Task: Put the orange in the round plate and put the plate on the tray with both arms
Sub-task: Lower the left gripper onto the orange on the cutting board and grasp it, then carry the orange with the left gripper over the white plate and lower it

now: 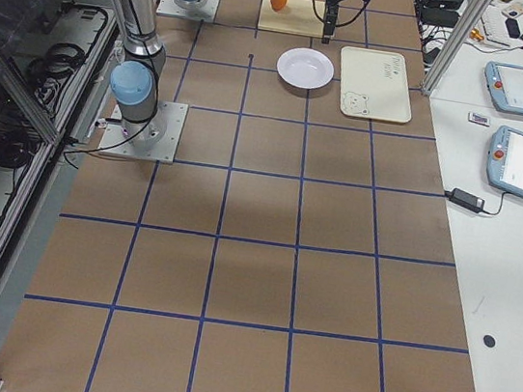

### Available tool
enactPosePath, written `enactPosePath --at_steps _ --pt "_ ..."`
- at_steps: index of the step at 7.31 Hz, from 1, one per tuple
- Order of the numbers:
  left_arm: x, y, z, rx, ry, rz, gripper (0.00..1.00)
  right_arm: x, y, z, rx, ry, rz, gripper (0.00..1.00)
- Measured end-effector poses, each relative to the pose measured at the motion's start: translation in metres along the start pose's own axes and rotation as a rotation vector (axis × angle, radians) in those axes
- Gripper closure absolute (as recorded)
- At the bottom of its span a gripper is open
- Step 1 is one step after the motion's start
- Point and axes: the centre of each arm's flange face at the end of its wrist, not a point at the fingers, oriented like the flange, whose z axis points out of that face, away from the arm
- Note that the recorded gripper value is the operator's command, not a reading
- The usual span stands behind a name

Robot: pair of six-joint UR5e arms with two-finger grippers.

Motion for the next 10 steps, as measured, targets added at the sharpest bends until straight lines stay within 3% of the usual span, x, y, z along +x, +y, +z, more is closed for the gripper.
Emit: enactPosePath --at_steps 3,4,6,7,10 --pt "0.004 -0.018 0.044 0.004 -0.004 0.029 0.04 -0.001 0.0 0.0 0.0 -0.004 0.001 0.0" --pt "0.005 -0.025 0.054 -0.002 -0.003 0.046 0.15 -0.001 0.0 0.0 -0.001 -0.004 0.001 0.0" --pt "0.006 -0.033 0.067 -0.018 -0.001 0.085 0.64 -0.001 0.0 0.0 0.0 -0.003 0.001 0.0" --pt "0.006 -0.035 0.069 -0.021 -0.001 0.096 0.78 -0.001 0.0 0.001 -0.001 -0.003 0.001 0.0" --pt "0.005 -0.044 0.042 0.045 0.007 0.088 0.78 0.0 0.0 0.001 -0.002 -0.004 0.001 0.0"
